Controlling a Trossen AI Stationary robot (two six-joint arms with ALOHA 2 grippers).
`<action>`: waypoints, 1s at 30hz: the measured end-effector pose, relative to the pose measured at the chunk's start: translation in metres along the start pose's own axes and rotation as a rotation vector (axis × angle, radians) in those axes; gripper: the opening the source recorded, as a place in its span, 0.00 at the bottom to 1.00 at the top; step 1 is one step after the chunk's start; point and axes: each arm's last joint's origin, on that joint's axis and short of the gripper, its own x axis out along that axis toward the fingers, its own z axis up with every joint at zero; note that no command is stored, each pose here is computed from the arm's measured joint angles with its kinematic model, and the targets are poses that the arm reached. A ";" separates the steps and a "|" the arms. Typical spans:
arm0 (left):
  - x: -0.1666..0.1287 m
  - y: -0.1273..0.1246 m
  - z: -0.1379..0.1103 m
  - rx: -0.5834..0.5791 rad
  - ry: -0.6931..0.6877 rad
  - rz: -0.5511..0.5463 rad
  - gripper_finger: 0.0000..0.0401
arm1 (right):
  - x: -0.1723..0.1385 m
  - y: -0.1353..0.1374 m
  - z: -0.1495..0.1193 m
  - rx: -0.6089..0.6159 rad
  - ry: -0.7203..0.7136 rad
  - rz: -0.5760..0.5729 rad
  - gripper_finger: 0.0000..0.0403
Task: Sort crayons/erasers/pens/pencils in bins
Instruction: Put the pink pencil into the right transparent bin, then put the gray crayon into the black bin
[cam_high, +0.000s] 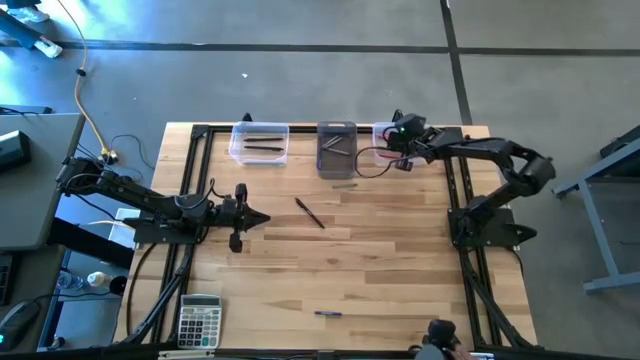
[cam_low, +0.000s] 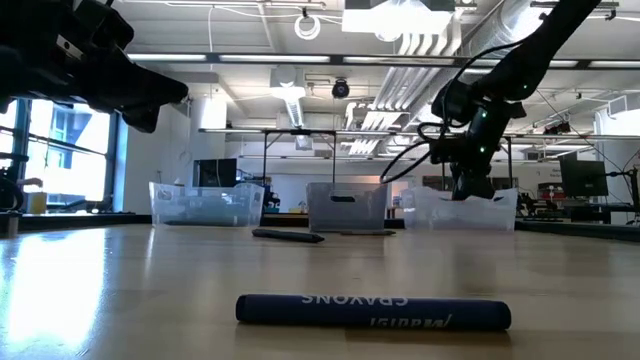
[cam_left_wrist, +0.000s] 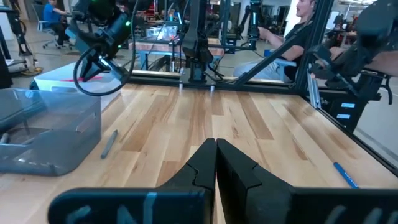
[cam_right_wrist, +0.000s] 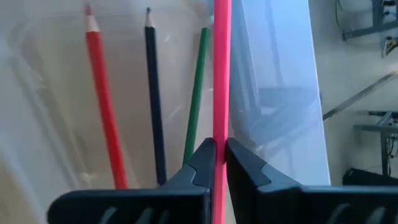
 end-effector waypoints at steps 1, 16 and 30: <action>0.000 0.000 0.000 0.000 0.000 0.000 0.00 | 0.002 0.000 0.000 0.005 0.004 -0.001 0.03; 0.000 0.000 0.000 0.000 0.000 0.000 0.00 | -0.008 -0.004 0.007 0.037 0.037 -0.067 0.30; 0.000 0.000 0.000 -0.010 0.002 -0.004 0.00 | -0.105 -0.004 0.016 0.212 -0.431 0.179 0.08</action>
